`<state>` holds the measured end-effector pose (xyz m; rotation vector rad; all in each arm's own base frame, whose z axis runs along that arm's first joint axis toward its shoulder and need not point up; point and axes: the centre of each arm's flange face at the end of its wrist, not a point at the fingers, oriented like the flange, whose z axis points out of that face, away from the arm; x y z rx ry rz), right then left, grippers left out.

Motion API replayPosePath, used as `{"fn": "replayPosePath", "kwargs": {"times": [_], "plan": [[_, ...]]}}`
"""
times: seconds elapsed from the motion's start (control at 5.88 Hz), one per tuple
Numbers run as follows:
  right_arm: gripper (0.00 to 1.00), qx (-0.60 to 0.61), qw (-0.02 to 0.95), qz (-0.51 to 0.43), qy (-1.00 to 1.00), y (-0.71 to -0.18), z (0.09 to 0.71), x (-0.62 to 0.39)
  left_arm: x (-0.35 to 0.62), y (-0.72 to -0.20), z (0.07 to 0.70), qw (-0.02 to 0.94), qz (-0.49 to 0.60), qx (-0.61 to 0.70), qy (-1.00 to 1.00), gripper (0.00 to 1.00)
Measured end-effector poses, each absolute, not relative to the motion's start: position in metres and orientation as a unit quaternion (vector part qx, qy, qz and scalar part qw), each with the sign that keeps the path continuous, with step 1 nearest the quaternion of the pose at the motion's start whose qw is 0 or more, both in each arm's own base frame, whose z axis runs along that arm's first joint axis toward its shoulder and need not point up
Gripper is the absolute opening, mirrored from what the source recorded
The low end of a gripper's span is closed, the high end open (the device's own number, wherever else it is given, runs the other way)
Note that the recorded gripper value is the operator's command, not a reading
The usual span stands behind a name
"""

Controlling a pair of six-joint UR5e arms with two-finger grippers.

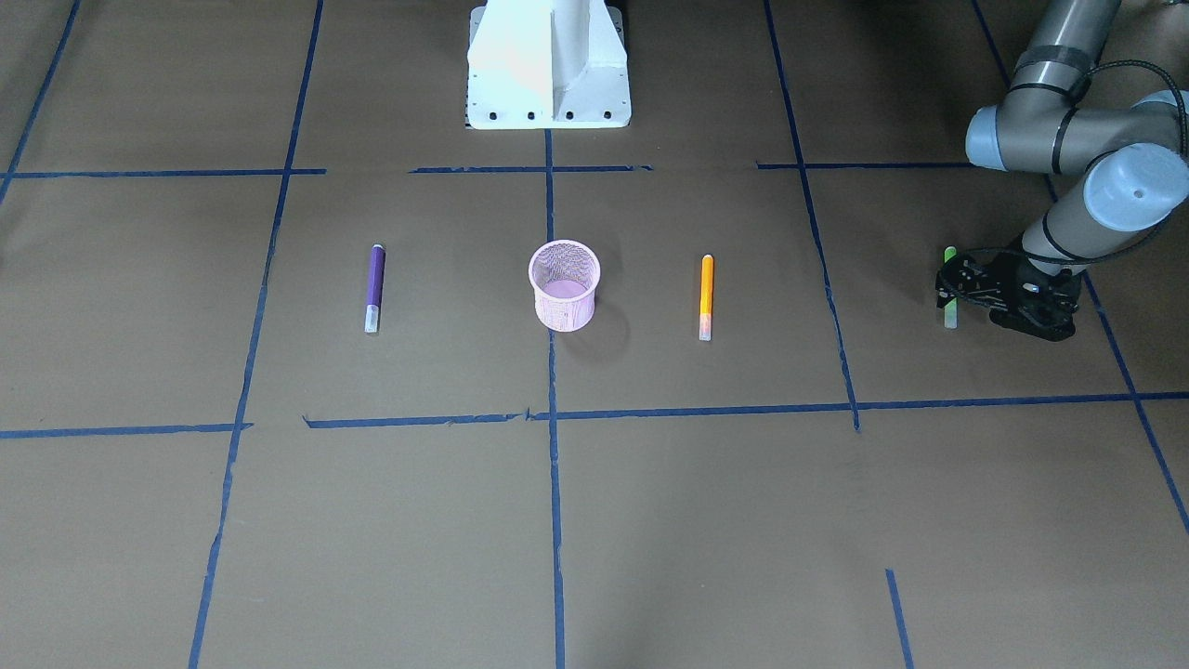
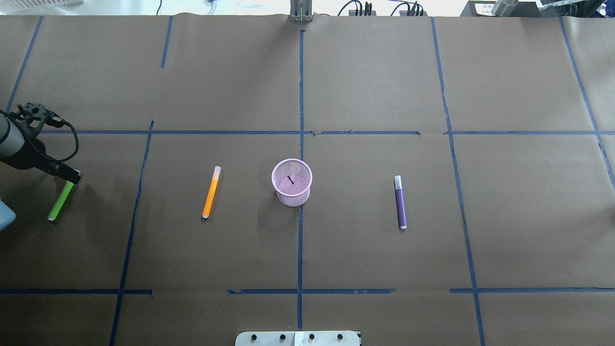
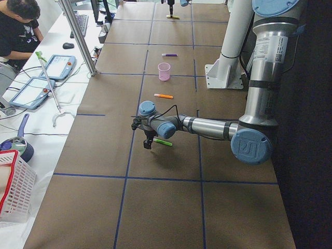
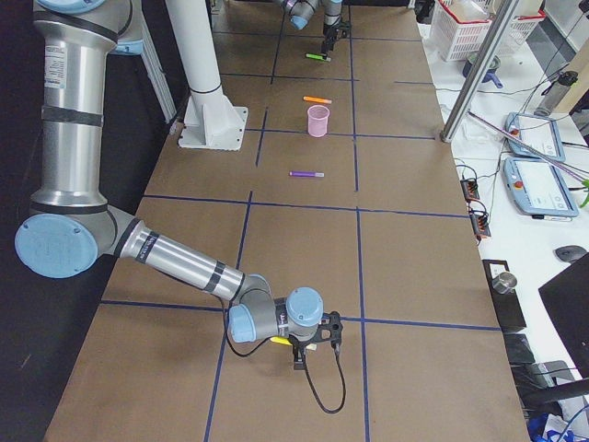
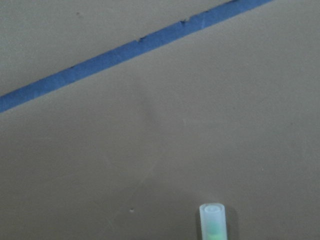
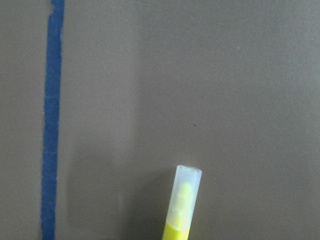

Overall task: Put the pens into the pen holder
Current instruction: 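Close the left gripper on the green highlighter and lift it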

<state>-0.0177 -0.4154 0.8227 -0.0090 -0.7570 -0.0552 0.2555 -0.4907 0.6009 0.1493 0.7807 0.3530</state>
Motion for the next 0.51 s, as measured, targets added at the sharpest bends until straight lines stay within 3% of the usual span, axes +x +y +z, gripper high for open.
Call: {"fn": "replayPosePath", "kwargs": {"times": [0.34, 0.51], "plan": [[1.0, -0.005, 0.929, -0.027, -0.369, -0.4153, 0.8228, -0.0177, 0.2578, -0.4892, 0.6008, 0.905, 0.169, 0.077, 0.382, 0.97], [1.0, -0.005, 0.929, -0.027, -0.37, -0.4153, 0.8228, -0.0177, 0.2588, -0.4884, 0.601, 0.905, 0.17, 0.077, 0.382, 0.65]]}}
